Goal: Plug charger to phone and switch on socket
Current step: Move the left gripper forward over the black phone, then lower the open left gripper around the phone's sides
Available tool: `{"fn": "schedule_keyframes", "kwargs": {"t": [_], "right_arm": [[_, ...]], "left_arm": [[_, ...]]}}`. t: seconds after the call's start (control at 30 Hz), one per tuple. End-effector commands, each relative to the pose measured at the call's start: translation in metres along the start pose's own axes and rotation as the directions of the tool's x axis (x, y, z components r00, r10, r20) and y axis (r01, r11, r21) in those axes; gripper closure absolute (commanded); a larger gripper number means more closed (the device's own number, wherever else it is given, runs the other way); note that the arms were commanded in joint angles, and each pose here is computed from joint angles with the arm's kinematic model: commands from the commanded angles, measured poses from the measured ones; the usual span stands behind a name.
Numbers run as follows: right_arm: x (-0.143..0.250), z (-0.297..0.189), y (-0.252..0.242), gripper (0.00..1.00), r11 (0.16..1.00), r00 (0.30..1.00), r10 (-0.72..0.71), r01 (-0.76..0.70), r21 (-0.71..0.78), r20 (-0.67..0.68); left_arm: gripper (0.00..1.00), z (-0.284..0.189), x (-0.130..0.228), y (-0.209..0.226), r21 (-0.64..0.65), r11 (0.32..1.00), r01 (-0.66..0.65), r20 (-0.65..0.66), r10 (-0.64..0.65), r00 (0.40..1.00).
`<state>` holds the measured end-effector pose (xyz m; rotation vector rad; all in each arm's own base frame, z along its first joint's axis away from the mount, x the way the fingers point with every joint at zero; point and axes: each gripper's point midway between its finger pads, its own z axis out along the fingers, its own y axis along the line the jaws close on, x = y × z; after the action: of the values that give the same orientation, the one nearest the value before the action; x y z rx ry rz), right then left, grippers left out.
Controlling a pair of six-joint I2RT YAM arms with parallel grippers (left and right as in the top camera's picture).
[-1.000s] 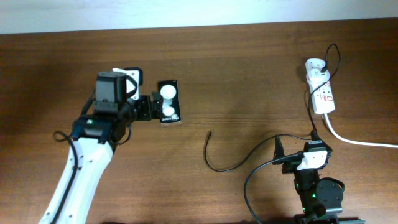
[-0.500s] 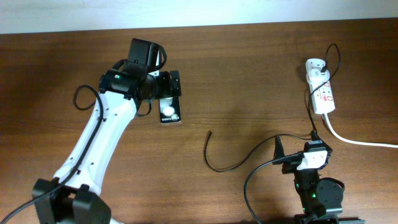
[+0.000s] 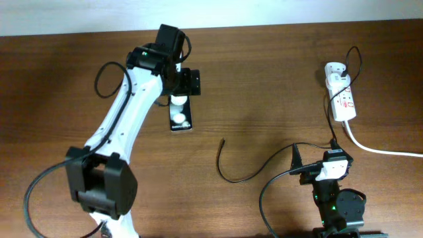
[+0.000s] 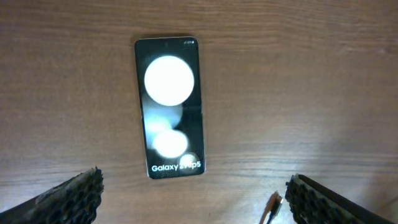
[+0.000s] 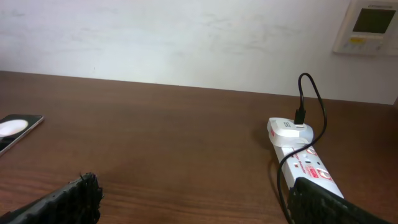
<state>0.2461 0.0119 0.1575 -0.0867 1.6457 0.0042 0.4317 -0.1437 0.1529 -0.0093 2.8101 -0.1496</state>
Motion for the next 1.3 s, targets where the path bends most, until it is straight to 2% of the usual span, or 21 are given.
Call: {"fn": "schedule_keyframes", "kwargs": {"t": [0.0, 0.23, 0.7, 1.03, 1.27], "right_arm": [[0.003, 0.000, 0.000, 0.01, 1.000, 1.000, 0.008, -0.008, 0.002, -0.005], [0.003, 0.000, 0.000, 0.01, 1.000, 1.000, 0.008, -0.008, 0.002, -0.005], [0.003, 0.000, 0.000, 0.01, 1.000, 1.000, 0.008, -0.008, 0.002, -0.005], [0.003, 0.000, 0.000, 0.01, 1.000, 1.000, 0.008, -0.008, 0.002, -0.005], [0.003, 0.000, 0.000, 0.01, 1.000, 1.000, 0.008, -0.008, 0.002, -0.005]], "left_arm": [[0.01, 0.007, -0.004, 0.001, -0.021, 1.000, -0.018, -0.010, 0.018, 1.000], [0.01, 0.020, 0.013, 0.008, -0.053, 0.998, -0.022, -0.092, 0.017, 0.996], [0.01, 0.019, 0.009, 0.005, -0.040, 0.999, -0.031, -0.086, 0.027, 0.996], [0.01, 0.048, 0.003, 0.027, -0.105, 0.993, 0.051, -0.191, -0.071, 0.979], [0.01, 0.049, -0.002, 0.022, -0.086, 0.996, -0.003, -0.176, -0.013, 0.984]]}}
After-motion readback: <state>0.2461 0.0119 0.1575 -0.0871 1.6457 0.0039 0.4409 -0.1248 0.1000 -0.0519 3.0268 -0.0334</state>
